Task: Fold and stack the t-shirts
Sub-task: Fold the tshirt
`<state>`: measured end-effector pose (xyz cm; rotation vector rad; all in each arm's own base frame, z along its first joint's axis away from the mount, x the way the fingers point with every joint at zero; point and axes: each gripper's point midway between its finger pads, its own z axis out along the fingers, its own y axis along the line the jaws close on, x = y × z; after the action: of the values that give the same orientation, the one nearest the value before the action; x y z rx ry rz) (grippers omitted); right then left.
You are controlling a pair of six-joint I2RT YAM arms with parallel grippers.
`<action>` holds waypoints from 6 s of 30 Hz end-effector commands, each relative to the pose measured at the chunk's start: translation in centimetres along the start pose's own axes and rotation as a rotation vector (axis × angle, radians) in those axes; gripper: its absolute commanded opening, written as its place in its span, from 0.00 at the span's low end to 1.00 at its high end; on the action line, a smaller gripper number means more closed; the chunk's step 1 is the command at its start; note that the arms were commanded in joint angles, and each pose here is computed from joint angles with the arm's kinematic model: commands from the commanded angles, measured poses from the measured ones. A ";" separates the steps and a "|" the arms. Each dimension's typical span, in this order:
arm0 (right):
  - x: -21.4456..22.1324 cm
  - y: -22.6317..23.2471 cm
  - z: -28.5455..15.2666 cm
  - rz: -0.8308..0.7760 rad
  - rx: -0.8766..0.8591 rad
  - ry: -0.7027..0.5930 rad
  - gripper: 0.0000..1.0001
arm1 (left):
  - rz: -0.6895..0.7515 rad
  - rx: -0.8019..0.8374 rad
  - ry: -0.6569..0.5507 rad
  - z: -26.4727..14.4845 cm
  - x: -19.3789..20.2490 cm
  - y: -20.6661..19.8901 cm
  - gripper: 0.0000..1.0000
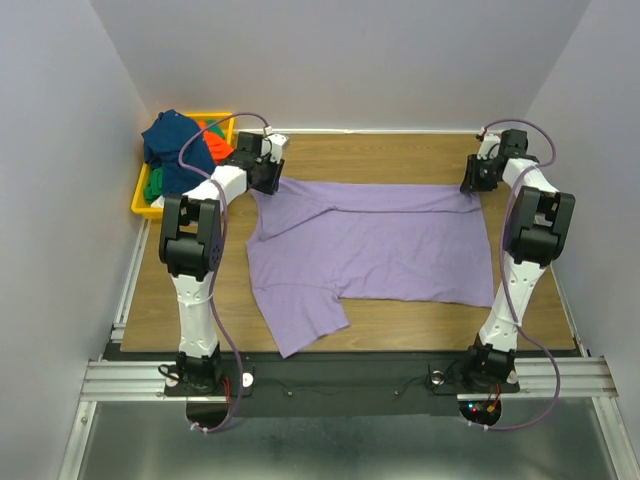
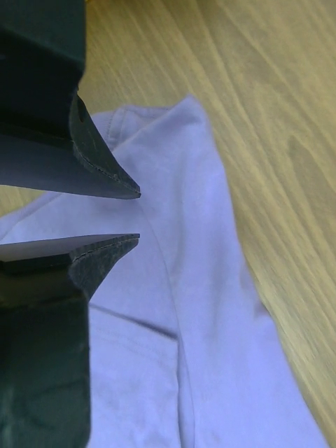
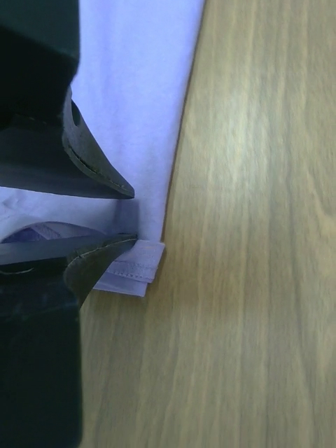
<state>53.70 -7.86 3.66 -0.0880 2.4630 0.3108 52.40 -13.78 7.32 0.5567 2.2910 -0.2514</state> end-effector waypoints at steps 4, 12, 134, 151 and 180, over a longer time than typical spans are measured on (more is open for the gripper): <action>-2.1 -4.0 -0.7 -0.031 0.171 -0.033 0.38 | -0.055 -0.098 0.003 0.5 0.0 3.7 0.35; -2.6 -5.8 2.2 -0.051 0.192 -0.034 0.43 | -0.078 -0.120 0.009 1.9 -0.5 5.6 0.34; 26.1 4.7 -17.2 -0.834 -0.049 0.444 0.44 | 0.801 0.447 0.289 -16.2 22.5 -15.2 0.39; 24.4 3.7 -18.2 -0.854 0.049 0.414 0.01 | 0.810 0.459 0.351 -17.0 23.9 -15.0 0.00; 21.2 4.5 -18.8 -0.864 -0.146 0.449 0.54 | 0.703 0.409 0.133 -17.3 10.7 -12.9 0.00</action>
<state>29.13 -9.76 6.50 -1.2730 2.5296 -0.0962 29.45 -15.42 11.68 1.5576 2.0309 -0.2795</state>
